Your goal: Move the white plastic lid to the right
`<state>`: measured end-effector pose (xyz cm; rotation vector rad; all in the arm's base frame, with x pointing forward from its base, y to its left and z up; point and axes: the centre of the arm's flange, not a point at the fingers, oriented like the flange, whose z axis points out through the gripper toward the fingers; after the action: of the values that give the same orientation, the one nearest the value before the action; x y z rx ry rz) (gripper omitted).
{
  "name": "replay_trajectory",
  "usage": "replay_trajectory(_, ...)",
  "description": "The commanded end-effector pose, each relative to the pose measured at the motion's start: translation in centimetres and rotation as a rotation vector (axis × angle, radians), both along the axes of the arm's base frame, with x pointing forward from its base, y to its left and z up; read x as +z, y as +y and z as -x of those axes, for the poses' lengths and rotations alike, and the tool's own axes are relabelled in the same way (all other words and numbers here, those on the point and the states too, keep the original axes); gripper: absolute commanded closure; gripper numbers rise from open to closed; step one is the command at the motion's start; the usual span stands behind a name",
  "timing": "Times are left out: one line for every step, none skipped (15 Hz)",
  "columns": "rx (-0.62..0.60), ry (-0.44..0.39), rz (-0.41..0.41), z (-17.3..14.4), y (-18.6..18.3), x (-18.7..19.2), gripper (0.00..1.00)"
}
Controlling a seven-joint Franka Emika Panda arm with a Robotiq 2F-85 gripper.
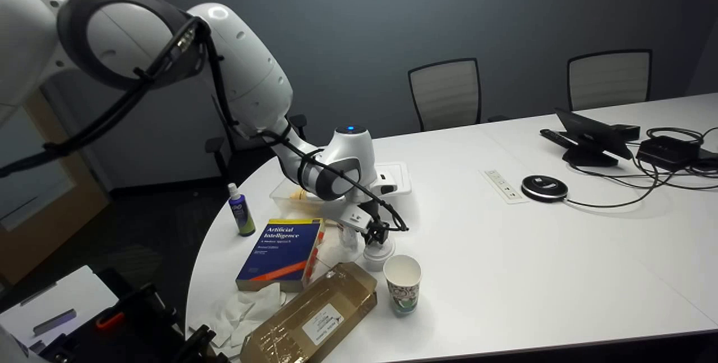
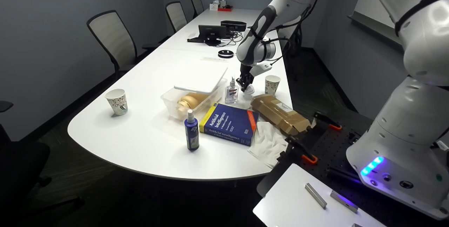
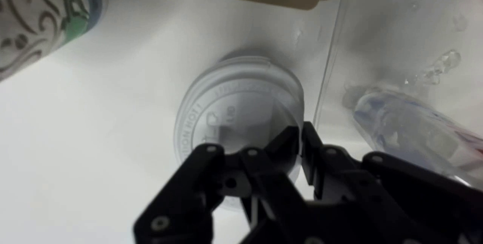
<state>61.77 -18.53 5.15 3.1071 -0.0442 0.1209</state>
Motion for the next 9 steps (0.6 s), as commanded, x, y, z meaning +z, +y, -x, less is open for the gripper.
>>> replay_trajectory(-0.004, 0.013, -0.021, -2.3, -0.7, -2.2, 0.98)
replay_trajectory(-0.016, 0.013, -0.017, -2.5, -0.8, -2.5, 0.98)
replay_trajectory(-0.026, 0.016, -0.016, -2.4, -0.8, -2.5, 0.68)
replay_trajectory(-0.034, 0.02, -0.011, -2.3, -0.8, -2.3, 0.65)
replay_trajectory(-0.039, 0.02, -0.002, -2.2, -0.8, -2.1, 0.6)
replay_trajectory(-0.046, 0.02, 0.008, -2.1, -0.8, -1.6, 0.51)
replay_trajectory(-0.051, 0.017, 0.013, -2.0, -0.9, -1.2, 0.45)
replay_trajectory(-0.06, 0.014, 0.019, -1.8, -0.9, -0.8, 0.38)
replay_trajectory(-0.069, 0.013, 0.023, -1.6, -1.0, -0.4, 0.3)
